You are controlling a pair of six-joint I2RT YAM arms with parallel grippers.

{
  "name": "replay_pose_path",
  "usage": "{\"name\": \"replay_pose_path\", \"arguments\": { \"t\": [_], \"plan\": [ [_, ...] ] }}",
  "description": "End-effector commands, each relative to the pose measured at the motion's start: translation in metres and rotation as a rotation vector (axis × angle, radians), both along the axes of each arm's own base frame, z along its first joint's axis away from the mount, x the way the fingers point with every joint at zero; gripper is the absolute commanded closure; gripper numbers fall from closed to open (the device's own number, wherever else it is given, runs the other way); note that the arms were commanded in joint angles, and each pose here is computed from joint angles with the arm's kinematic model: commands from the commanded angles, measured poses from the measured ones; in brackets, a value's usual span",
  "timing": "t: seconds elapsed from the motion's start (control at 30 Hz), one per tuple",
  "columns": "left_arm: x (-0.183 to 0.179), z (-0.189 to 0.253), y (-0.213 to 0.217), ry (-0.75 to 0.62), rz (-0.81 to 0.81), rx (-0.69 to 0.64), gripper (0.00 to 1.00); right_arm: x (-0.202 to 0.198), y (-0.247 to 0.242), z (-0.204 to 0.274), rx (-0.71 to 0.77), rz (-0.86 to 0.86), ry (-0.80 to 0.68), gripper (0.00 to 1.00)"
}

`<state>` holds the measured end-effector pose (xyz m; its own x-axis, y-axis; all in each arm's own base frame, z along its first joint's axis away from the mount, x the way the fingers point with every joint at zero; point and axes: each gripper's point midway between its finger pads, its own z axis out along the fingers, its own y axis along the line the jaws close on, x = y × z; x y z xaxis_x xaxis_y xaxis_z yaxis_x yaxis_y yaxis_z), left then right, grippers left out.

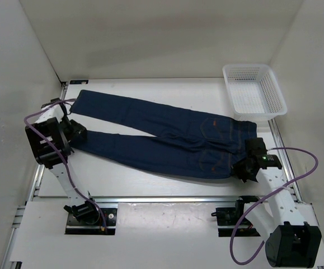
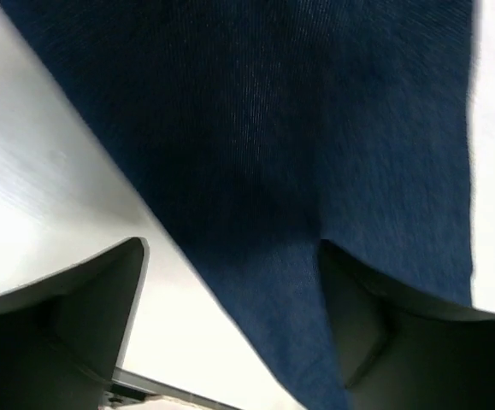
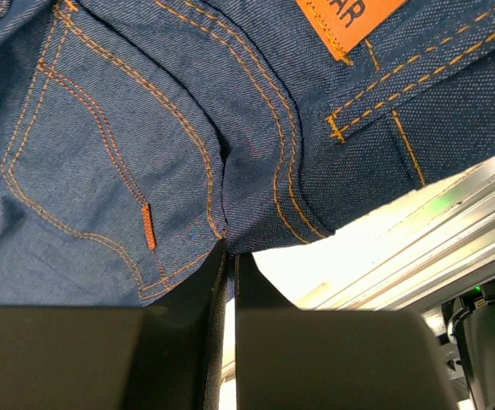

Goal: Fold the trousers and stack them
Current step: Fold the trousers

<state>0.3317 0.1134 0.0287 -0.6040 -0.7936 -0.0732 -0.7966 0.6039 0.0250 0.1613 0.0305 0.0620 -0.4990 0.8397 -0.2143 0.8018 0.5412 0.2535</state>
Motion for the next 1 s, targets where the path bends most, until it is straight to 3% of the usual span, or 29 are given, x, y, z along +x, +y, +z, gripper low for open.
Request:
{"name": "replay_pose_path", "arguments": {
  "t": [0.0,0.1,0.2,0.23,0.3,0.4,0.5,0.57,0.63,0.73,0.77,0.8,0.9,0.93,0.97],
  "plan": [
    [0.011,-0.008,0.007,-0.016,0.000,0.027,0.14,0.016,-0.001,0.017,-0.008,0.011,-0.081,0.99],
    [0.014,-0.006,0.019,-0.008,0.014,0.088,0.22,0.016,-0.001,0.017,-0.008,0.011,-0.081,0.99],
    [0.020,-0.001,0.025,-0.023,0.027,0.118,0.37,0.016,-0.001,0.017,-0.008,0.011,-0.081,0.99],
    [0.023,-0.007,0.026,-0.013,0.027,0.114,0.58,0.016,-0.001,0.017,-0.008,0.011,-0.081,0.99],
    [0.026,-0.003,0.027,-0.013,0.027,0.114,0.90,0.016,-0.001,0.017,-0.008,0.011,-0.081,0.99],
    [0.023,0.017,0.036,-0.011,0.025,0.187,0.90,0.016,-0.001,0.021,-0.008,0.011,-0.091,0.99],
    [0.022,0.081,0.043,-0.075,0.002,0.349,0.90,0.015,-0.006,0.023,-0.033,0.011,-0.089,0.99],
    [0.019,0.103,0.046,-0.103,-0.010,0.377,0.90,0.015,-0.006,0.022,-0.036,0.019,-0.088,0.99],
    [0.030,0.119,0.055,-0.135,-0.022,0.420,0.90,0.014,-0.006,0.019,-0.037,0.020,-0.067,0.99],
    [0.053,0.106,0.053,-0.074,-0.079,0.396,0.90,0.015,-0.008,0.019,-0.045,0.016,-0.067,0.99],
    [0.059,0.099,0.055,-0.049,-0.092,0.389,0.89,0.015,-0.009,0.019,-0.046,0.007,-0.067,0.99],
    [0.062,0.073,0.048,0.027,-0.123,0.348,0.67,0.015,-0.009,0.020,-0.049,0.015,-0.077,0.99],
    [0.086,0.069,0.041,-0.016,-0.134,0.308,0.12,0.013,-0.009,0.021,-0.049,0.015,-0.075,0.99],
    [0.089,0.068,0.034,-0.024,-0.148,0.292,0.00,0.013,-0.011,0.021,-0.057,0.012,-0.075,0.99],
    [0.093,0.068,0.032,-0.041,-0.148,0.285,0.00,0.010,-0.011,0.020,-0.058,0.012,-0.065,0.99]
  ]
}}
